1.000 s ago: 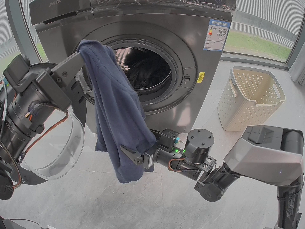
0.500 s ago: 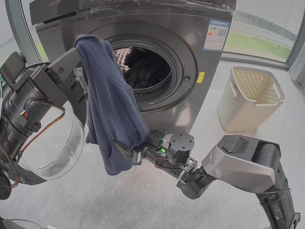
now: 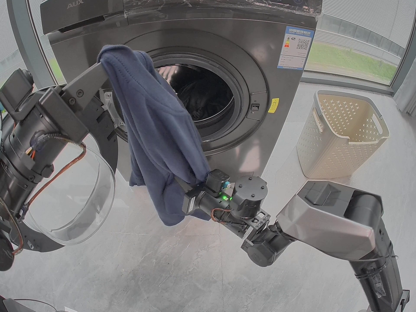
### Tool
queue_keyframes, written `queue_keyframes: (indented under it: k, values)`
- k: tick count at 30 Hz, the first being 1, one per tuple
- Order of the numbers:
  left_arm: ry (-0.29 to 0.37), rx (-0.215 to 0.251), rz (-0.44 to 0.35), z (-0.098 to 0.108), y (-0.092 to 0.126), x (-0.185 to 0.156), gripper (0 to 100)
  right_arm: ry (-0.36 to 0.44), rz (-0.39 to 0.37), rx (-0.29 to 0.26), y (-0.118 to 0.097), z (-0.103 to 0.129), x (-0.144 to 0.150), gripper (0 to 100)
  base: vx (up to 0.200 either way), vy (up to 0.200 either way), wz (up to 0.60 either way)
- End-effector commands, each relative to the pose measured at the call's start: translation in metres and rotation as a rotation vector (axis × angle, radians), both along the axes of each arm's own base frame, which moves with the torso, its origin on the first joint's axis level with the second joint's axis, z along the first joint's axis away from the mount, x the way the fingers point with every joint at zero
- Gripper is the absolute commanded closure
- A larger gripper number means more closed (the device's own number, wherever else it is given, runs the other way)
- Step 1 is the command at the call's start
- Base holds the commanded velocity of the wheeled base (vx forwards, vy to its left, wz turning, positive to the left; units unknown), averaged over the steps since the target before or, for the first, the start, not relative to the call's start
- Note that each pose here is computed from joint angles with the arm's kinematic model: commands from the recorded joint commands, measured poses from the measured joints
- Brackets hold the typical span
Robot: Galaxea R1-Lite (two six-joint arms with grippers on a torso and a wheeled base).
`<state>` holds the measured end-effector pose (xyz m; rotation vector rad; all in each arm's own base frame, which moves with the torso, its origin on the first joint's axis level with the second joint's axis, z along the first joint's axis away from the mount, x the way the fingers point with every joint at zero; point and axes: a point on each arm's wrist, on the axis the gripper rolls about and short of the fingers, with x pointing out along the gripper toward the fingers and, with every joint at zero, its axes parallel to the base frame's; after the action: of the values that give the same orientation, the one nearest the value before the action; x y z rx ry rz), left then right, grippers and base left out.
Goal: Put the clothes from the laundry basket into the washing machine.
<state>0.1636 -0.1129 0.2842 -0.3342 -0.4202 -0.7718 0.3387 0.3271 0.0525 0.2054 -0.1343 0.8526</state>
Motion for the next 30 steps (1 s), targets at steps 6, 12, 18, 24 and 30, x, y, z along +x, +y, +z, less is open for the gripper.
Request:
queue_keyframes:
  k: [6,12,18,24,30]
  values:
    - [0.092,0.066,0.129,-0.024,0.017,0.022,100,-0.053,-0.120,0.084,-0.066,0.089,-0.017,100,0.000,0.000,0.00]
    - [0.163,0.188,0.168,-0.054,0.020,0.032,100,-0.075,-0.148,0.102,-0.091,0.115,-0.029,100,0.000,0.000,0.00]
    - [0.259,0.261,0.175,-0.085,0.027,0.043,100,-0.074,-0.135,0.102,-0.094,0.122,-0.041,100,0.000,0.000,0.00]
    - [0.375,0.396,0.097,-0.129,0.028,0.040,100,-0.075,-0.104,0.107,-0.085,0.123,-0.047,100,0.000,0.000,0.00]
    - [0.428,0.441,0.083,-0.148,0.025,0.045,100,-0.042,-0.093,0.077,-0.081,0.110,-0.049,100,0.000,0.000,0.00]
